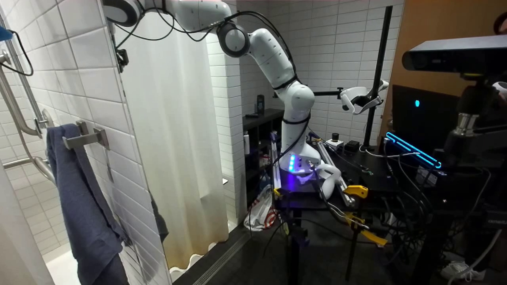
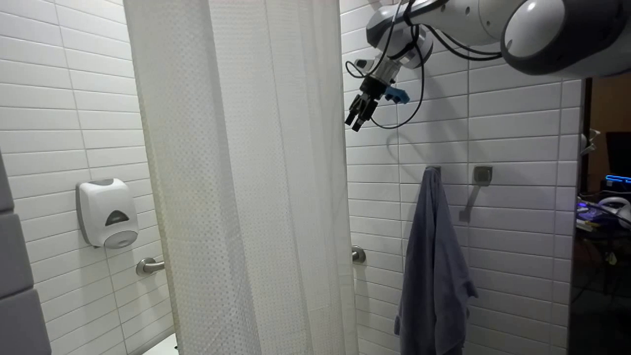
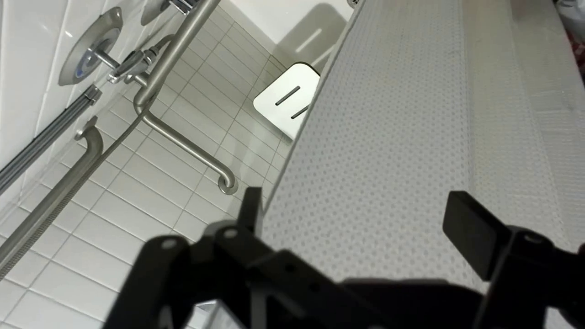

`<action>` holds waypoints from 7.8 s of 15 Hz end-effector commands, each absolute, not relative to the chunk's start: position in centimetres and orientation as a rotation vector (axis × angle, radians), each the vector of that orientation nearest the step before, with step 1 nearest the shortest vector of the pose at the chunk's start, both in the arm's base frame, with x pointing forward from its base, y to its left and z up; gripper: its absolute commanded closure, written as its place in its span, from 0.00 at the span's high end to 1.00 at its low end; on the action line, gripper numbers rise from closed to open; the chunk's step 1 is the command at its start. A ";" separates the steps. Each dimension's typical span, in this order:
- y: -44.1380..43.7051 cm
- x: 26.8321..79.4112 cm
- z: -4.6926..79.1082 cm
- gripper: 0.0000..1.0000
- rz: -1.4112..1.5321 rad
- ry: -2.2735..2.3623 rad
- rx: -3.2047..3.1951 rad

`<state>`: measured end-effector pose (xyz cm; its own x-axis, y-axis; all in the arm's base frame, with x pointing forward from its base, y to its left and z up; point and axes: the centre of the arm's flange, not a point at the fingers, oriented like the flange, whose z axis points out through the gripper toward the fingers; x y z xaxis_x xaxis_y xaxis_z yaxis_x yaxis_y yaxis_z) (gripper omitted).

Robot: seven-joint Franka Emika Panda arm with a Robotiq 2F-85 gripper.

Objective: Move the shower curtain to the left

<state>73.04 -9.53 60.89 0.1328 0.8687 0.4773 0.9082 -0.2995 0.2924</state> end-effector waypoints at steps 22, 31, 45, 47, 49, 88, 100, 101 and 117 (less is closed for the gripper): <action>-7.9 79.1 62.1 0.74 -1.022 -1.798 -2.427; -7.5 77.9 62.0 0.06 -0.972 -1.808 -2.477; -7.3 76.5 61.7 0.00 -0.867 -1.854 -2.409; -6.9 75.9 61.7 0.00 -0.825 -1.892 -2.327; -6.4 75.2 61.9 0.00 -0.793 -1.919 -2.265; 3.0 75.0 59.0 0.00 -0.588 -2.036 -1.532; 2.5 71.1 58.3 0.02 -0.635 -2.014 -1.562; 2.1 71.1 58.3 0.02 -0.636 -2.010 -1.566; 2.2 71.4 58.4 0.00 -0.626 -2.019 -1.570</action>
